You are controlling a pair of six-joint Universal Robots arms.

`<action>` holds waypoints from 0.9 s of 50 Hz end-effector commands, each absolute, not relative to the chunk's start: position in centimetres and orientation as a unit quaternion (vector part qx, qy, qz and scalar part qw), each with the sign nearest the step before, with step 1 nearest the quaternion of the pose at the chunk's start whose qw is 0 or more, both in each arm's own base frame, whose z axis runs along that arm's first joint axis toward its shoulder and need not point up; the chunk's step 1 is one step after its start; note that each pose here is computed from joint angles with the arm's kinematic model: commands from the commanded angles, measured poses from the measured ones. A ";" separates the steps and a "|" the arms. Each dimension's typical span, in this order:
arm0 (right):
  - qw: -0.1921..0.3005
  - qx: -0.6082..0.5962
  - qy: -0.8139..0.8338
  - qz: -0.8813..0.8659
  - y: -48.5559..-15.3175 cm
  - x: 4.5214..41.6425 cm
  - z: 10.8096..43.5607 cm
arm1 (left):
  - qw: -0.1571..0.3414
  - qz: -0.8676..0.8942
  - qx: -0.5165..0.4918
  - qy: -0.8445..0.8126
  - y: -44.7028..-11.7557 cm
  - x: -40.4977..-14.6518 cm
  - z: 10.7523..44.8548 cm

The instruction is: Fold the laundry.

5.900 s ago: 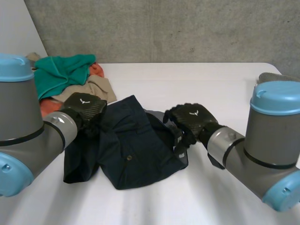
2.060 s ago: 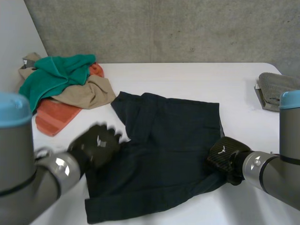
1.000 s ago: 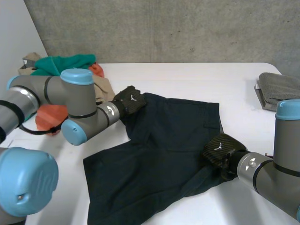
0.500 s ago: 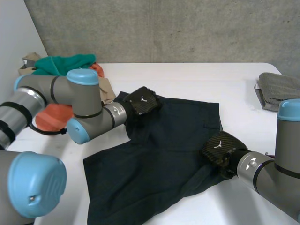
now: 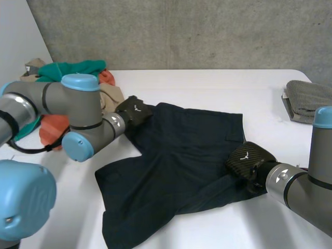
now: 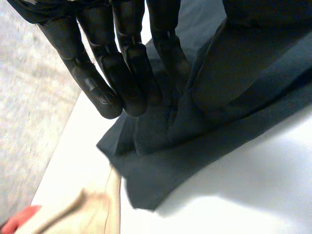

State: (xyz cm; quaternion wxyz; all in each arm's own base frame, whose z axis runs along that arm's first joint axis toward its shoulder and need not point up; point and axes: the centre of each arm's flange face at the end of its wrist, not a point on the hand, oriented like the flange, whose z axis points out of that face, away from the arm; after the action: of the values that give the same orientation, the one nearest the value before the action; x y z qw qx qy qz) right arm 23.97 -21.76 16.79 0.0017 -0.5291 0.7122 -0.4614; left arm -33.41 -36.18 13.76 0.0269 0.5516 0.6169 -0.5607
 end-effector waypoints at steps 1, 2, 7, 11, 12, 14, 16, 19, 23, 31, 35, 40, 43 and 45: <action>0.010 -0.537 0.707 -0.459 -21.0 24.6 16.7 | 0.107 -0.524 0.523 0.664 -35.4 -30.6 14.4; 0.013 -0.539 0.706 -0.459 -20.7 24.8 16.7 | 0.120 -0.517 0.513 0.675 -35.4 -30.2 14.3; 0.022 -0.537 0.707 -0.460 -20.2 25.2 16.7 | 0.156 -0.493 0.464 0.719 -35.4 -28.6 14.5; 0.029 -0.537 0.706 -0.460 -19.9 25.6 16.7 | 0.137 -0.486 0.436 0.745 -34.8 -28.5 14.6; 0.030 -0.538 0.705 -0.461 -19.8 25.7 16.7 | 0.130 -0.487 0.433 0.747 -34.7 -28.7 14.7; 0.030 -0.538 0.703 -0.464 -19.8 25.8 16.8 | 0.109 -0.485 0.423 0.757 -34.2 -28.9 14.9; 0.026 -0.536 0.703 -0.467 -20.1 25.9 16.7 | 0.096 -0.483 0.416 0.764 -33.7 -29.1 15.3; 0.019 -0.529 0.705 -0.472 -20.5 25.9 16.9 | 0.087 -0.485 0.399 0.773 -33.2 -29.0 16.2; 0.013 -0.519 0.707 -0.480 -21.0 25.9 17.3 | 0.083 -0.487 0.370 0.787 -32.5 -28.3 17.9; 0.036 -0.478 0.715 -0.509 -22.3 26.3 18.4 | 0.040 -0.488 0.288 0.823 -27.6 -25.9 22.7; 0.057 -0.452 0.725 -0.516 -23.4 26.8 18.2 | 0.002 -0.436 0.282 0.854 -21.6 -24.3 22.8; 0.074 -0.427 0.735 -0.522 -24.3 27.3 18.2 | -0.049 -0.388 0.317 0.864 -15.1 -23.3 21.2; 0.081 -0.412 0.738 -0.529 -24.9 27.4 18.5 | -0.062 -0.372 0.332 0.865 -13.0 -23.1 20.0; 0.091 -0.393 0.741 -0.536 -25.3 27.6 18.8 | -0.064 -0.367 0.342 0.863 -11.9 -23.0 18.8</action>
State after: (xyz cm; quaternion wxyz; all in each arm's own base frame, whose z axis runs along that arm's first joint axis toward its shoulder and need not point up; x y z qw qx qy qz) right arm 27.26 -24.31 18.33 0.0740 -0.4269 0.7341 -0.5229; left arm -23.49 -15.90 21.35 -0.0422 0.3096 0.8638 -0.3952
